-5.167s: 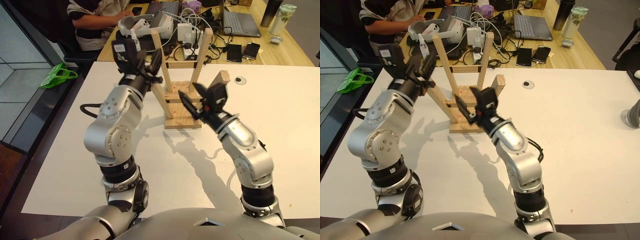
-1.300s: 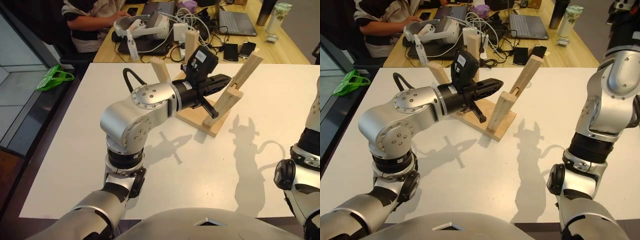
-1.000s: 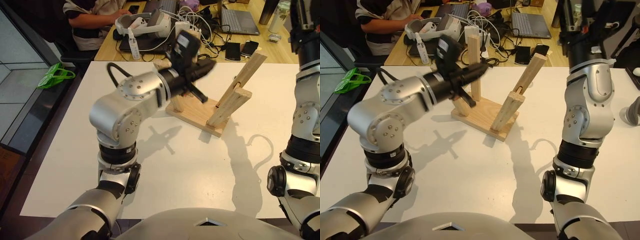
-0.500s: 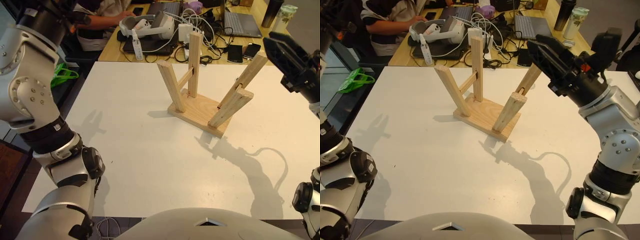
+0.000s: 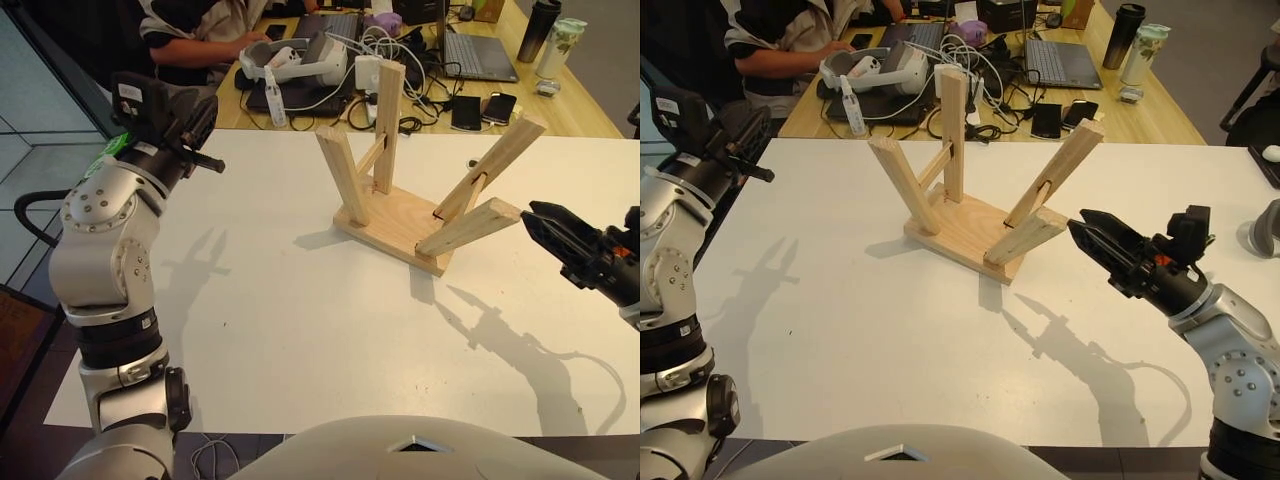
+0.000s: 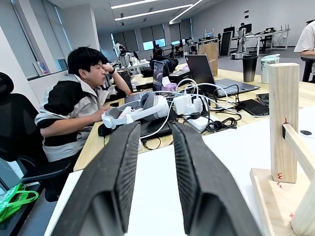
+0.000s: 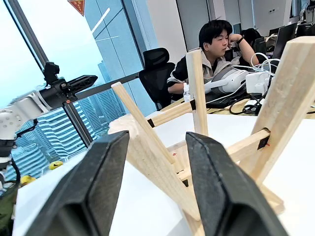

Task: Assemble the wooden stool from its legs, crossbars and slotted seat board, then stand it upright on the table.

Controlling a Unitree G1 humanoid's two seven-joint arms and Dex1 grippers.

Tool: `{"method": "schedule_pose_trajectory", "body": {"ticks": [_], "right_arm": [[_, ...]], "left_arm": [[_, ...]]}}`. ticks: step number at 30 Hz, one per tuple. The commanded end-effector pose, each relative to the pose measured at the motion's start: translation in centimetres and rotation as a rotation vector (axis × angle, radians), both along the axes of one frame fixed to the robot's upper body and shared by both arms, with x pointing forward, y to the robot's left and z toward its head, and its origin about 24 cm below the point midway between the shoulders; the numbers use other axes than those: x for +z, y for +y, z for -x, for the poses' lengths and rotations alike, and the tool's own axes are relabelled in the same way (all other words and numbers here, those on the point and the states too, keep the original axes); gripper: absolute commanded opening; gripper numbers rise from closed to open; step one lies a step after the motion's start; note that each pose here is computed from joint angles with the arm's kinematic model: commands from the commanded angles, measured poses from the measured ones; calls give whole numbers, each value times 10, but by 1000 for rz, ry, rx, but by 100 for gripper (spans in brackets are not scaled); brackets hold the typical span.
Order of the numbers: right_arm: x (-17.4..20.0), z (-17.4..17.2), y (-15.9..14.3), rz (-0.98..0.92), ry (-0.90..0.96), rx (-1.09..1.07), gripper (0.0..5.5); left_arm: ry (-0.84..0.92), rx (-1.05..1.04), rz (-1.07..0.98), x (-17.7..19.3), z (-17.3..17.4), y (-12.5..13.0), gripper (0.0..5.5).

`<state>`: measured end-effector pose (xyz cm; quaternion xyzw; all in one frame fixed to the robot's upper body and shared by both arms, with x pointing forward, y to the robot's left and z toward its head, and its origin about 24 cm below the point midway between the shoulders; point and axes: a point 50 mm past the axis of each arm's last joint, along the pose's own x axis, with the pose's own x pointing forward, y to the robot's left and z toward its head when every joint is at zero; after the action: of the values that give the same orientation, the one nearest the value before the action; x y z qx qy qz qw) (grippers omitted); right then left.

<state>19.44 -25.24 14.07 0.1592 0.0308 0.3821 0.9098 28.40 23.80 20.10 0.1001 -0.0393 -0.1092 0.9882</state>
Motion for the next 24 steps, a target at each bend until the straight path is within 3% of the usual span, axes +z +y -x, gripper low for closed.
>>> {"method": "schedule_pose_trajectory", "body": {"ticks": [1,6,12,14,19,24], "right_arm": [[-70,18,2,217,295,-37,216],[-71,5,6,177,228,-123,216],[-14,-42,-5,-176,50,-335,216],[-27,-38,0,-43,100,-291,216],[-103,-15,17,507,228,-61,216],[-116,-27,43,505,154,32,216]], "left_arm": [[6,-15,5,-3,0,-6,116],[9,-29,7,-4,1,-13,116],[63,-34,13,-18,4,-15,116],[120,-24,-19,-31,6,-13,116],[366,-44,-312,-80,12,-5,116],[362,-100,-347,-81,8,-13,116]]}}
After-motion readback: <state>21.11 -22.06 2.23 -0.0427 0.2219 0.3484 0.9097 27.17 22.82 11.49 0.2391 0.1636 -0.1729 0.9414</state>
